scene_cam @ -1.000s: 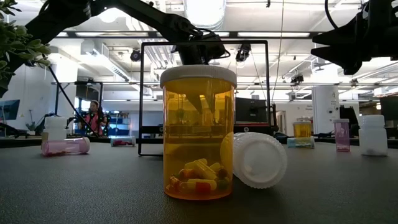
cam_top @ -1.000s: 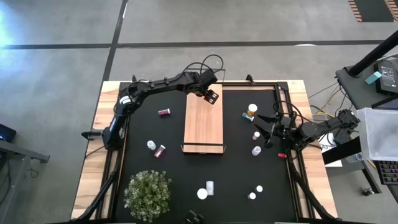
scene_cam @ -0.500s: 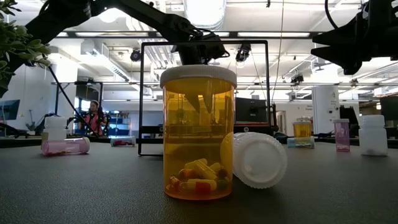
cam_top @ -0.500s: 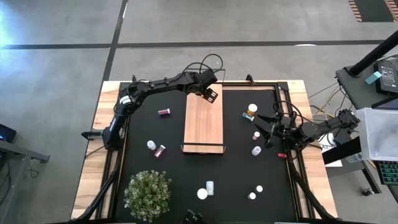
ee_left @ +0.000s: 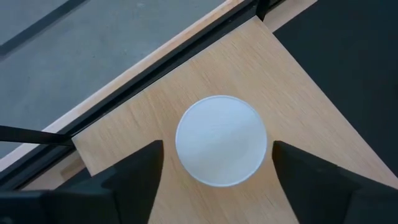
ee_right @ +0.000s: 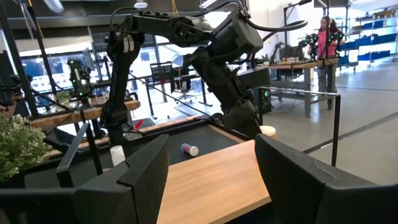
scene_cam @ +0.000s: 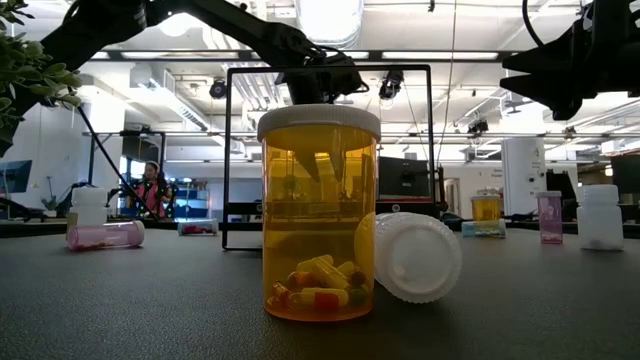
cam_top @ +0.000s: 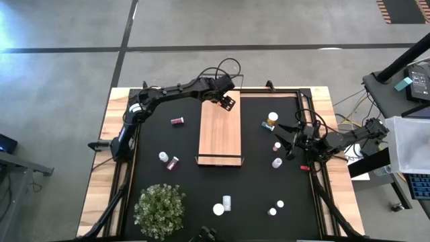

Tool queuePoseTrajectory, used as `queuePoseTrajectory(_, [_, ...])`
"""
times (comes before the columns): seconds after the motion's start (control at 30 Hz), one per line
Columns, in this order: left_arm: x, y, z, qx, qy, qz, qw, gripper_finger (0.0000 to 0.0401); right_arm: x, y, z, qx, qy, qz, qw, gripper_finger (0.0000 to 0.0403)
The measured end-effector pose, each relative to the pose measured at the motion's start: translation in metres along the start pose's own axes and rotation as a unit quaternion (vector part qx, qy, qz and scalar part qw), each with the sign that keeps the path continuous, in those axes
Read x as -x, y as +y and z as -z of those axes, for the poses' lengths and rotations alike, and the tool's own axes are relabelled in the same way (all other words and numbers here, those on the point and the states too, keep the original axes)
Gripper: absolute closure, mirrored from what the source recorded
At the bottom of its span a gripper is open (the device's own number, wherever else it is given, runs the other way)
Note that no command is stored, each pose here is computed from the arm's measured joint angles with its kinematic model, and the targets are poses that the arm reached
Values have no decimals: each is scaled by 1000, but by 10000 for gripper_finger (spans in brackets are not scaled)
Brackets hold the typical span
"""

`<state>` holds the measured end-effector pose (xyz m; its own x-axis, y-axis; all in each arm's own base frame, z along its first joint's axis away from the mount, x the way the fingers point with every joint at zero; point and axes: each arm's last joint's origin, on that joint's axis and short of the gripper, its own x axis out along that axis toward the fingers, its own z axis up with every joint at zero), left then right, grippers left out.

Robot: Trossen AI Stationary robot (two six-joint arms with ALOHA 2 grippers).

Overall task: Pick and place medicine bottles onto shelf by color
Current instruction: Put the top left white pill bottle on the shelf

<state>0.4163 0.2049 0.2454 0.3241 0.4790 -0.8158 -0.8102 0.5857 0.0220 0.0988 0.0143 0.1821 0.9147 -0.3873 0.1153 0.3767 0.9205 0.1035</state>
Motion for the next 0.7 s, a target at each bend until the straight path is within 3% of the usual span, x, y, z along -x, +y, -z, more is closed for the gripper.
queuePoseTrajectory(0.3, [29,8,-4,0,-3,-2,1000,55,0,0,0,0,0,0,1000,174])
queuePoseTrajectory(0.7, [78,30,7,16,54,-44,997,47,0,0,0,0,0,0,1000,174])
